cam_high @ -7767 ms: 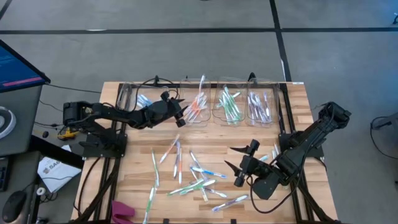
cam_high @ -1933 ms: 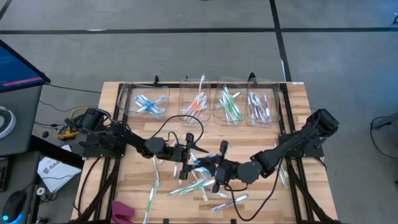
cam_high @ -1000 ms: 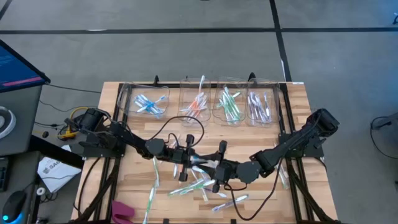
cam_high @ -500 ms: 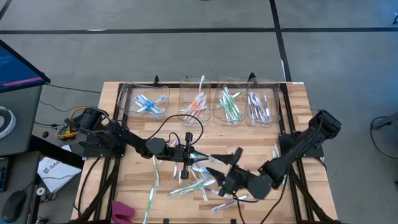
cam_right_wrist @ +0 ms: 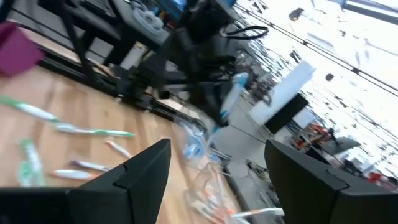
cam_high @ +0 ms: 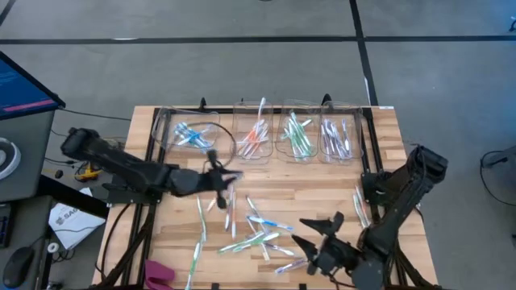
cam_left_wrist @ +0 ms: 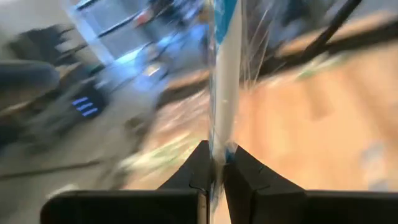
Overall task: Pick & Place Toothbrushes
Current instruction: Put the blue toothbrush into the left transparent bin
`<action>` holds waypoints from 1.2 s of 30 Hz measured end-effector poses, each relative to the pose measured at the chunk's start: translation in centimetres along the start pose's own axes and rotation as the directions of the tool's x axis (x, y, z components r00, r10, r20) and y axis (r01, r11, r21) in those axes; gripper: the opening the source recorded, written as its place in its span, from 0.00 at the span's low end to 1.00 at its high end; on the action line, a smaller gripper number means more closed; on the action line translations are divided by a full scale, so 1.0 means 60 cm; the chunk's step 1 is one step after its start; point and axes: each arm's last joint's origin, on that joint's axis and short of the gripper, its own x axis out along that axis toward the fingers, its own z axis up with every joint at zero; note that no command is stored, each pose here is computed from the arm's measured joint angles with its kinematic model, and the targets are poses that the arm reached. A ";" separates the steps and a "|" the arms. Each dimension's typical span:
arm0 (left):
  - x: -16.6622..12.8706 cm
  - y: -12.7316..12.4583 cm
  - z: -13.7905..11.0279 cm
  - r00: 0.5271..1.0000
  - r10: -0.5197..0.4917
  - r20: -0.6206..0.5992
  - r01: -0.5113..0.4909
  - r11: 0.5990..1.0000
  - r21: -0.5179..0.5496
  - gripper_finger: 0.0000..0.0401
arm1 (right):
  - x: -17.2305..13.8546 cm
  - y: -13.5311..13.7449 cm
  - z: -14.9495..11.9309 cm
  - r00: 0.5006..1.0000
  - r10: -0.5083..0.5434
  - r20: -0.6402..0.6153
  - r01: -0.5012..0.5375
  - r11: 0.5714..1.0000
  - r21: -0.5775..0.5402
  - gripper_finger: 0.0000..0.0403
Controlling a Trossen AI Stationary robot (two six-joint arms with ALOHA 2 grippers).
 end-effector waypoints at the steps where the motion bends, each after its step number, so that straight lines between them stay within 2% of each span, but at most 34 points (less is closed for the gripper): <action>1: -0.012 0.012 -0.001 0.998 0.048 -0.034 -0.048 0.999 0.027 0.03 | -0.006 0.002 -0.002 1.000 0.010 0.004 -0.010 1.000 0.002 0.63; 6: -0.059 0.063 -0.001 0.950 0.287 -0.122 -0.263 0.948 0.180 0.03 | -0.018 0.008 -0.015 1.000 0.030 0.001 -0.030 1.000 -0.010 0.63; 9: -0.073 0.086 0.002 0.900 0.414 -0.138 -0.364 0.887 0.285 0.03 | -0.009 0.008 -0.022 1.000 0.019 -0.015 -0.019 1.000 -0.017 0.63; 11: -0.077 0.103 0.000 0.847 0.506 -0.162 -0.427 0.829 0.360 0.03 | -0.001 0.007 -0.028 0.999 0.014 -0.029 -0.015 1.000 -0.017 0.63; 15: -0.072 0.133 -0.012 0.744 0.631 -0.219 -0.481 0.734 0.479 0.03 | 0.014 0.007 -0.041 0.998 0.040 -0.057 -0.041 0.999 -0.014 0.63; 19: -0.059 0.156 -0.038 0.672 0.686 -0.279 -0.489 0.694 0.529 0.03 | 0.026 0.007 -0.054 0.993 0.081 -0.091 -0.081 0.997 0.000 0.63; 22: -0.052 0.169 -0.065 0.644 0.689 -0.333 -0.438 0.689 0.578 0.03 | 0.031 0.006 -0.062 0.991 0.077 -0.111 -0.077 0.997 0.005 0.63; 25: -0.046 0.179 -0.089 0.628 0.684 -0.372 -0.422 0.700 0.576 0.04 | 0.032 0.005 -0.068 0.989 0.077 -0.126 -0.076 0.997 0.013 0.63; 32: -0.038 0.184 -0.153 0.617 0.642 -0.455 -0.330 0.736 0.591 0.04 | 0.038 0.005 -0.072 0.983 0.112 -0.145 -0.110 0.994 0.024 0.63; 36: -0.039 0.189 -0.186 0.574 0.648 -0.501 -0.345 0.746 0.570 0.05 | 0.043 0.005 -0.073 0.980 0.128 -0.155 -0.126 0.992 0.029 0.63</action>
